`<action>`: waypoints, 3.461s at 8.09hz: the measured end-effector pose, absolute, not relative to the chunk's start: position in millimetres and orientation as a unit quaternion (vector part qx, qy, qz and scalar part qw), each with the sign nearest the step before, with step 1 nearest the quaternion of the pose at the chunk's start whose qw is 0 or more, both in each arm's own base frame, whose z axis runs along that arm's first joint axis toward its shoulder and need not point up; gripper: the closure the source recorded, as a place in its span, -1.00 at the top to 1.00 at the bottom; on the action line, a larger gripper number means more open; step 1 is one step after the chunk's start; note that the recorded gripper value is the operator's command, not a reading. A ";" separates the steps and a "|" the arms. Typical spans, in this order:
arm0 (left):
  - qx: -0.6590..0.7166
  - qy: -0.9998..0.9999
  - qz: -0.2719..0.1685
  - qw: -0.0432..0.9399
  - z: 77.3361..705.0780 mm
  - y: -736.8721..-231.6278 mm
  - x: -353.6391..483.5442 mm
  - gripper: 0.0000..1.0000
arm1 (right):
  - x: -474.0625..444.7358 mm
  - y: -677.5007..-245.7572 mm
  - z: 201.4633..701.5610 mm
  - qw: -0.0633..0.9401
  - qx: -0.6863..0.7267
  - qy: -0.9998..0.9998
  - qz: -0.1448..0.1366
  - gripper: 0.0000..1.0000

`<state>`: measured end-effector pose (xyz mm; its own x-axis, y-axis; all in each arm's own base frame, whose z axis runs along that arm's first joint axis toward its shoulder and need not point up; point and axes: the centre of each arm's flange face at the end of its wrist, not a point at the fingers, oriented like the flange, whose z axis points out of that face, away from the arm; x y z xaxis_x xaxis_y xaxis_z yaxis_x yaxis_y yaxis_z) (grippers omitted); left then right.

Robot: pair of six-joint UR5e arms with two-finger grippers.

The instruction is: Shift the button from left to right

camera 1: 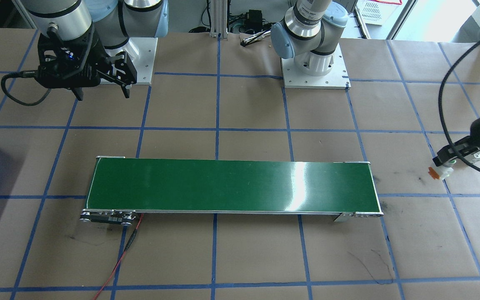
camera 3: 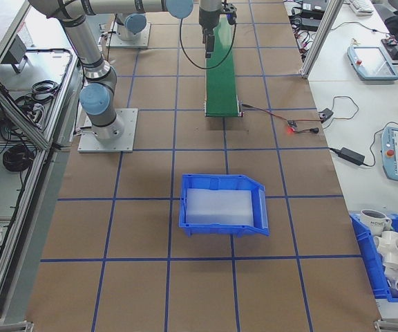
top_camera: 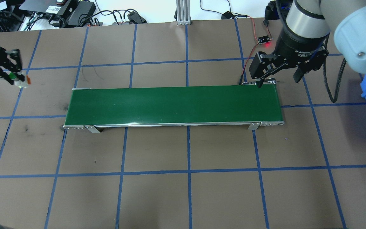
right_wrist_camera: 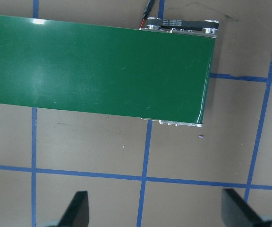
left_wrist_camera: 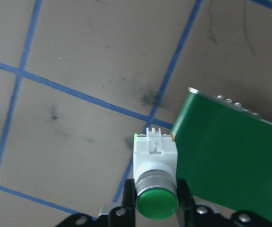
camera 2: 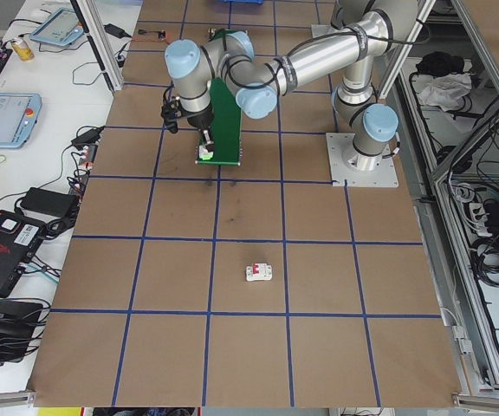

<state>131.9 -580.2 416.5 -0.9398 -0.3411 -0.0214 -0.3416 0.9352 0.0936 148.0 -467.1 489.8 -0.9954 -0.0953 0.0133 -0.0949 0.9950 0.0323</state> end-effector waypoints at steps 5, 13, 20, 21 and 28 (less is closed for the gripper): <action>-0.404 0.905 0.095 -0.094 393.0 -595.5 -35.1 -1.00 | 148.0 -467.3 489.5 0.007 0.048 -0.999 -0.016 1.00; -0.436 0.889 0.110 -0.089 341.6 -561.9 -41.3 -1.00 | 148.4 -466.3 486.8 0.008 0.048 -0.999 -0.019 1.00; -0.559 0.821 0.108 -0.048 333.4 -559.1 -4.3 -1.00 | 148.5 -466.2 486.0 0.007 0.048 -0.999 -0.020 1.00; -0.598 0.793 0.107 -0.043 333.0 -559.3 -3.8 -1.00 | 148.5 -466.2 486.0 0.007 0.048 -0.999 -0.020 1.00; -0.636 0.764 0.086 -0.066 287.4 -551.5 -5.5 -0.41 | 148.5 -466.2 486.0 0.007 0.048 -0.999 -0.020 1.00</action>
<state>-5.5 -551.5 287.4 -0.1812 -0.9834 -0.0092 -0.9606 0.1750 0.2160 148.5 -466.2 486.0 -0.9952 -0.0966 0.0129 -0.0960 0.9946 0.0401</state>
